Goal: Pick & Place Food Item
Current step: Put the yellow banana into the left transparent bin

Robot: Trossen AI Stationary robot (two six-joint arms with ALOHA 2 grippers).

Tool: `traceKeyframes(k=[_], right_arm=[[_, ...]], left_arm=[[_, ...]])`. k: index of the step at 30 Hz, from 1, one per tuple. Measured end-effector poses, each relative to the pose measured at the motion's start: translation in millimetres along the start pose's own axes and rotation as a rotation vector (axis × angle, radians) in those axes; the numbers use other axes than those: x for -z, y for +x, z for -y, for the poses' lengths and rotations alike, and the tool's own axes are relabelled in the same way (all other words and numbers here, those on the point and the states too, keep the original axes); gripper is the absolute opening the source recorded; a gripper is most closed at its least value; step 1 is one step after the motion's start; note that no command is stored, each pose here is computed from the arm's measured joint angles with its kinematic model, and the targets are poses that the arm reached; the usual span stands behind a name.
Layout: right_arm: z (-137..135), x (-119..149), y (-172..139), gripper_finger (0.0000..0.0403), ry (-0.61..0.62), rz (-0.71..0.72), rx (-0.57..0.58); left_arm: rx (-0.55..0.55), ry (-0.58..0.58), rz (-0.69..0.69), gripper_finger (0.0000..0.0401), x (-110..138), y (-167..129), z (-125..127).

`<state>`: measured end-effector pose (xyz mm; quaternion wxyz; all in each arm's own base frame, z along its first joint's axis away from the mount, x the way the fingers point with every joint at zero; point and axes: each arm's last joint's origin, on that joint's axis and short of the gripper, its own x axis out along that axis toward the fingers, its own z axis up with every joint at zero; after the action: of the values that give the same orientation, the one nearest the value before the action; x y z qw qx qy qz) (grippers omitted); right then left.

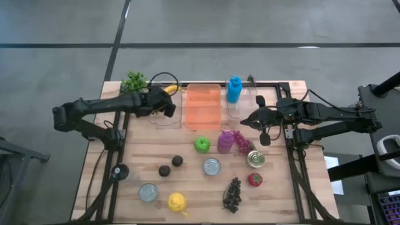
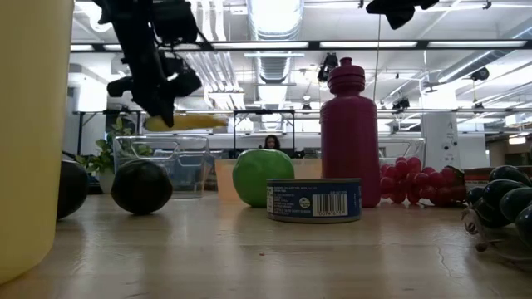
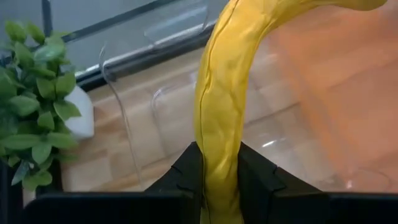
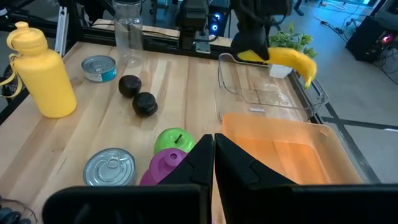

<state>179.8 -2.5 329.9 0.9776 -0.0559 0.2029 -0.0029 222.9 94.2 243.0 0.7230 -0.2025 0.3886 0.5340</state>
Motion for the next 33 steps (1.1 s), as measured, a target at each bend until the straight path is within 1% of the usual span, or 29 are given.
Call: traceKeyframes(k=[7, 10, 14, 17, 23, 26, 33], right_arm=[[0, 0, 0, 0.0008, -0.003, 0.001, 0.0], [0, 0, 0, 0.0008, -0.003, 0.001, 0.0], [0, 0, 0, 0.0008, -0.004, 0.001, 0.0], [0, 0, 0, 0.0008, -0.003, 0.0, 0.0], [0, 0, 0, 0.0008, -0.003, 0.0, 0.0], [0, 0, 0, 0.0008, -0.003, 0.0, 0.0], [0, 0, 0, 0.0008, -0.003, 0.0, 0.0]], left_arm=[[-0.071, 0.014, -0.05, 0.0067, 14, 21, 1], [-0.089, -0.024, -0.057, 0.0067, 14, 25, 1], [-0.113, -0.047, -0.044, 0.0067, 13, 30, 0], [-0.129, -0.111, -0.044, 0.0067, 13, 32, -2], [-0.143, -0.111, -0.056, 0.0068, 18, 37, -5], [-0.137, -0.112, -0.054, 0.008, 19, 38, -4], [-0.12, -0.125, -0.036, 0.0135, 17, 39, -3]])
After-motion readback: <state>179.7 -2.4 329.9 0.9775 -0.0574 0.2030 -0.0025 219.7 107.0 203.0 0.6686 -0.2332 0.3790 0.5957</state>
